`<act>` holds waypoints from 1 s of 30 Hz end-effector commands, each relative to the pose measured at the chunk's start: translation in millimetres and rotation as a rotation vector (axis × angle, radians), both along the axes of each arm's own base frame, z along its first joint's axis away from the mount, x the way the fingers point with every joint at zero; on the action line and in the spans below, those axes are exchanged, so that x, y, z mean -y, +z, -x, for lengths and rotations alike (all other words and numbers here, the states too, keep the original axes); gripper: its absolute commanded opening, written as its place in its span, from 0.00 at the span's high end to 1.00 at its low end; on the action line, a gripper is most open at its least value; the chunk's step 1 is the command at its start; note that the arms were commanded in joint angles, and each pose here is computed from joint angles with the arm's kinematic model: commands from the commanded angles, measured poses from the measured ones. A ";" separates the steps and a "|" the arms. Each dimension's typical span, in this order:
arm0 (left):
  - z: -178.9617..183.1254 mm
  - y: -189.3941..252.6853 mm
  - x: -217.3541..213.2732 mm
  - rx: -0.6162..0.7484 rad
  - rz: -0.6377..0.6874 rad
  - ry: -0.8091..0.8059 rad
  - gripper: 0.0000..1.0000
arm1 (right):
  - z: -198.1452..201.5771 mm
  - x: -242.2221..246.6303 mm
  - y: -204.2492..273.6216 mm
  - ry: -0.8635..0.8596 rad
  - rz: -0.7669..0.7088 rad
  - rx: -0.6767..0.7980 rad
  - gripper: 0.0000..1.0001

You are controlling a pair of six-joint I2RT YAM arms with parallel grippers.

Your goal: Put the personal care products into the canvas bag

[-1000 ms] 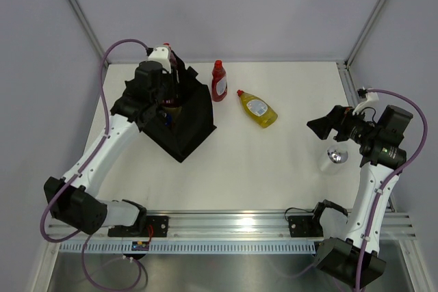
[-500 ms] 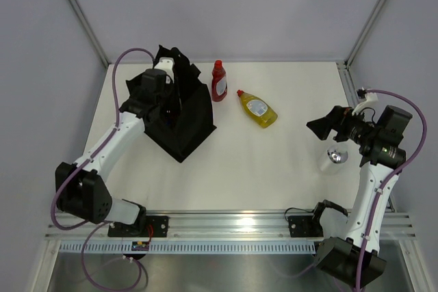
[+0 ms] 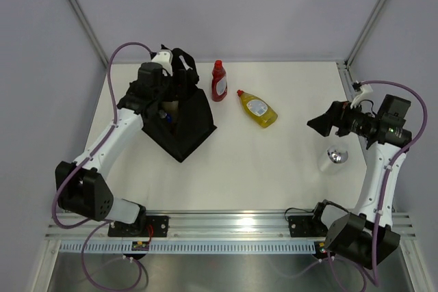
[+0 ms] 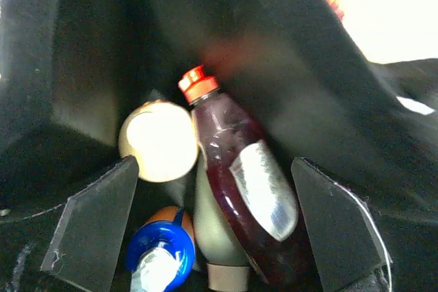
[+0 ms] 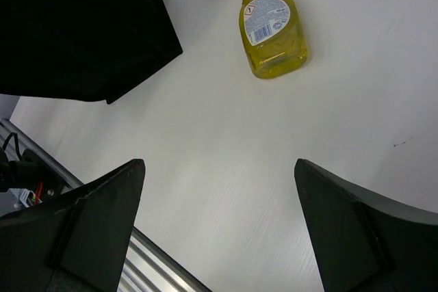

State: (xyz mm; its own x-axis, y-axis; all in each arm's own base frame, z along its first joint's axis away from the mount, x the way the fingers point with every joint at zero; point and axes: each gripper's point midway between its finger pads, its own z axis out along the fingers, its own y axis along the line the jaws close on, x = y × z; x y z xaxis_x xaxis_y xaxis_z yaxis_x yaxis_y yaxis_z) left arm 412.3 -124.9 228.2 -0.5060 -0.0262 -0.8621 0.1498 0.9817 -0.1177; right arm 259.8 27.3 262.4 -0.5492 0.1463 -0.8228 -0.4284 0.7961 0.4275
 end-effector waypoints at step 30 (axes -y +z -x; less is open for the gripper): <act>200.6 63.1 -32.8 0.281 0.430 -0.002 0.01 | -284.1 -310.6 -35.3 -0.194 0.115 0.162 0.01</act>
State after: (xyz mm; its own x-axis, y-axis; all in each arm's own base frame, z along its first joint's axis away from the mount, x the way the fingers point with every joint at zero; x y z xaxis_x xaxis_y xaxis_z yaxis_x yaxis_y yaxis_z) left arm 215.5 -96.8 292.1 -0.2690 -0.3414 -0.9006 0.2707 0.8706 -0.4109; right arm 525.3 313.2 183.3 -0.5172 0.0344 -0.8551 -0.3354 0.9111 0.2395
